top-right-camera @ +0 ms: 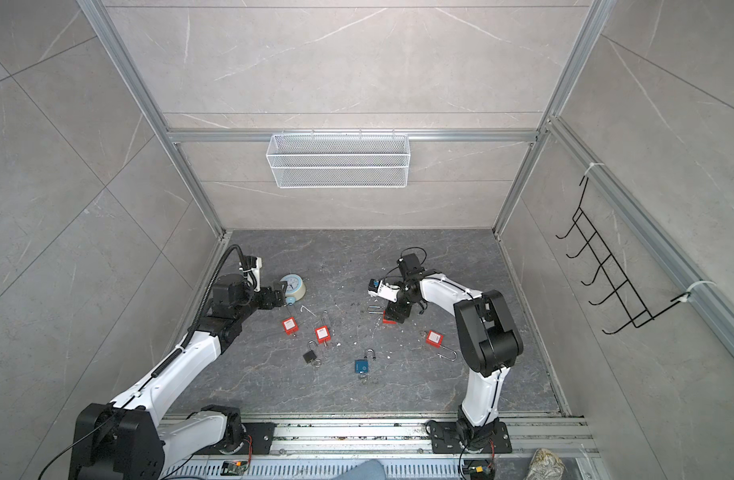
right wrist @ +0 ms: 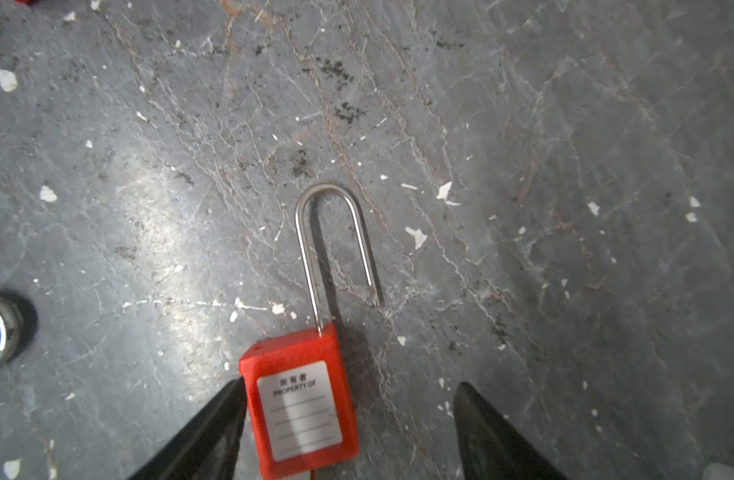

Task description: Lock with the key

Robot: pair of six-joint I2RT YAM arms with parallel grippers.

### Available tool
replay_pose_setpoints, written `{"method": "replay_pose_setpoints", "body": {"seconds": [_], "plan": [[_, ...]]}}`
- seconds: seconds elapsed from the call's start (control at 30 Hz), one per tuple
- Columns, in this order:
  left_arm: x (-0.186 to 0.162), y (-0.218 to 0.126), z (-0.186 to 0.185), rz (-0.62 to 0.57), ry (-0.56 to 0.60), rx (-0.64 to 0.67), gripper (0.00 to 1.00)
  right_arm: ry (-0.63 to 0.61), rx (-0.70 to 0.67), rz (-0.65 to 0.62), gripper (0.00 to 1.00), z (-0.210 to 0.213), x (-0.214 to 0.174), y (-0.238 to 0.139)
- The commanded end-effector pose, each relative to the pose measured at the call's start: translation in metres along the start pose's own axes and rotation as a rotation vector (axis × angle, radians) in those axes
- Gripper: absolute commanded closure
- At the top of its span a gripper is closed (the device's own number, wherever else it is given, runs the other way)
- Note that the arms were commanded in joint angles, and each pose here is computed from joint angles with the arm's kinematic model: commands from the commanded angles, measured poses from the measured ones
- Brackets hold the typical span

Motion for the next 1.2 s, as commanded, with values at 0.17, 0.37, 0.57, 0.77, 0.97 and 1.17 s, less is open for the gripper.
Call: {"method": "replay_pose_setpoints", "body": {"seconds": [0.17,0.37,0.57,0.77,0.97,1.17], "plan": [[0.005,-0.013,-0.013,0.006,-0.045,-0.024,0.04,-0.017,0.121,0.015,0.21,0.014,0.004,0.006],[0.005,-0.018,-0.029,0.022,-0.006,-0.042,0.04,-0.011,0.169,0.051,0.27,0.026,-0.001,0.011],[0.011,-0.007,-0.033,0.003,0.059,-0.059,0.04,-0.012,0.133,0.079,0.30,0.033,-0.002,0.011],[0.018,0.005,-0.038,0.043,0.106,-0.056,0.05,0.002,0.088,0.113,0.35,0.038,-0.003,0.011],[0.013,0.003,-0.038,0.047,0.084,-0.066,0.05,0.027,0.079,0.185,0.44,0.034,-0.012,0.018],[0.005,0.004,-0.036,0.057,0.093,-0.068,0.05,0.047,0.062,0.210,0.50,0.034,-0.015,0.020]]}}
Point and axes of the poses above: each gripper's point midway between its finger pads, its own y axis out along the fingers, its own z axis along the line the jaws close on, x = y × z, the point moved 6 cm from there along -y, back along the fingers, and after that the axes turned 13 degrees about -y, right-handed, at the moved point
